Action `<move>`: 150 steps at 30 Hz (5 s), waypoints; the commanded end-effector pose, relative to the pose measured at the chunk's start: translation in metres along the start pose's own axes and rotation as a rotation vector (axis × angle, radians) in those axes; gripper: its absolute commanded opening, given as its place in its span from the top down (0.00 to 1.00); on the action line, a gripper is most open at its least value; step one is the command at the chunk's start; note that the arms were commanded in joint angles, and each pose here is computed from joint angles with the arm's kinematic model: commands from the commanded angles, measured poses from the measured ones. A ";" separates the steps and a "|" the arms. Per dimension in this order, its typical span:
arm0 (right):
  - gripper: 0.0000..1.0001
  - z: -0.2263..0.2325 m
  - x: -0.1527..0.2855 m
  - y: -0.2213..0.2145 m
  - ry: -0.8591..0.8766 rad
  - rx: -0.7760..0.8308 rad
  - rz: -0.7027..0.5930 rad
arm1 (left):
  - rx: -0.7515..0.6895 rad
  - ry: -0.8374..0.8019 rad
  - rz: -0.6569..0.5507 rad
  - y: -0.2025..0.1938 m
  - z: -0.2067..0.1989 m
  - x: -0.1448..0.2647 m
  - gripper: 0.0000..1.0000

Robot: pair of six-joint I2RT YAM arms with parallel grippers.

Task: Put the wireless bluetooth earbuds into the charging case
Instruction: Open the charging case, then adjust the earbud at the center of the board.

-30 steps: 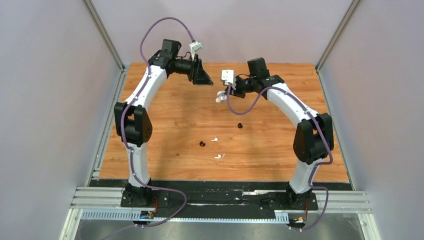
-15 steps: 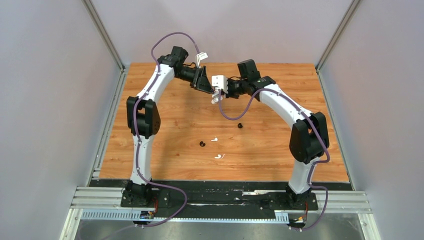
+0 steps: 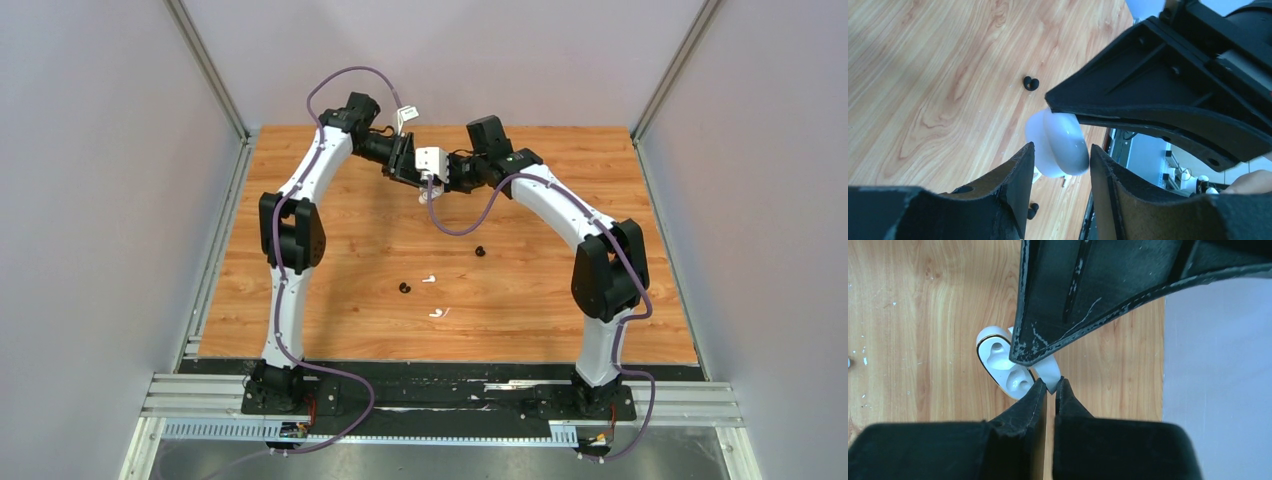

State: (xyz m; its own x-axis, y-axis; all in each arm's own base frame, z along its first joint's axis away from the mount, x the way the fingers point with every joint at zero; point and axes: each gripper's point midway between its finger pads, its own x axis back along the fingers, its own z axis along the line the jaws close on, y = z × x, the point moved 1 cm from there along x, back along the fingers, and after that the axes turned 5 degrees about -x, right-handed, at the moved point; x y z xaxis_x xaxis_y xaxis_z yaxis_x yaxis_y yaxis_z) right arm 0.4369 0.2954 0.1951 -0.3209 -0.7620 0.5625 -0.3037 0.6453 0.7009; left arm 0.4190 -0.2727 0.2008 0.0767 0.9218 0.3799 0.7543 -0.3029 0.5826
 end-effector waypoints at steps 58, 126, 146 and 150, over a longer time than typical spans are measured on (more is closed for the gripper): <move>0.49 0.091 0.091 -0.012 0.111 -1.105 -0.062 | -0.095 0.162 0.125 -0.100 -0.050 0.071 1.00; 0.42 0.253 0.029 0.021 0.678 -0.521 0.100 | -0.046 0.473 -0.050 -0.120 -0.053 0.099 1.00; 0.57 0.262 -0.004 -0.006 0.755 0.670 -0.298 | -0.074 0.503 -0.041 -0.132 -0.061 0.106 1.00; 0.59 0.267 -0.003 -0.013 0.818 0.675 -0.268 | -0.072 0.503 -0.041 -0.133 -0.061 0.106 1.00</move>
State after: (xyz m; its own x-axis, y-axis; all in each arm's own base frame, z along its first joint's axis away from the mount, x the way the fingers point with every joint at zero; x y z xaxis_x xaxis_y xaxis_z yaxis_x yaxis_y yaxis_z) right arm 0.2087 0.3027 0.0645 0.3968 -0.5786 0.7126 -0.7475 0.2469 0.6167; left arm 0.2888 -0.1523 0.1992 -0.2608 0.7046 0.6599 0.7344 -0.2988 0.6094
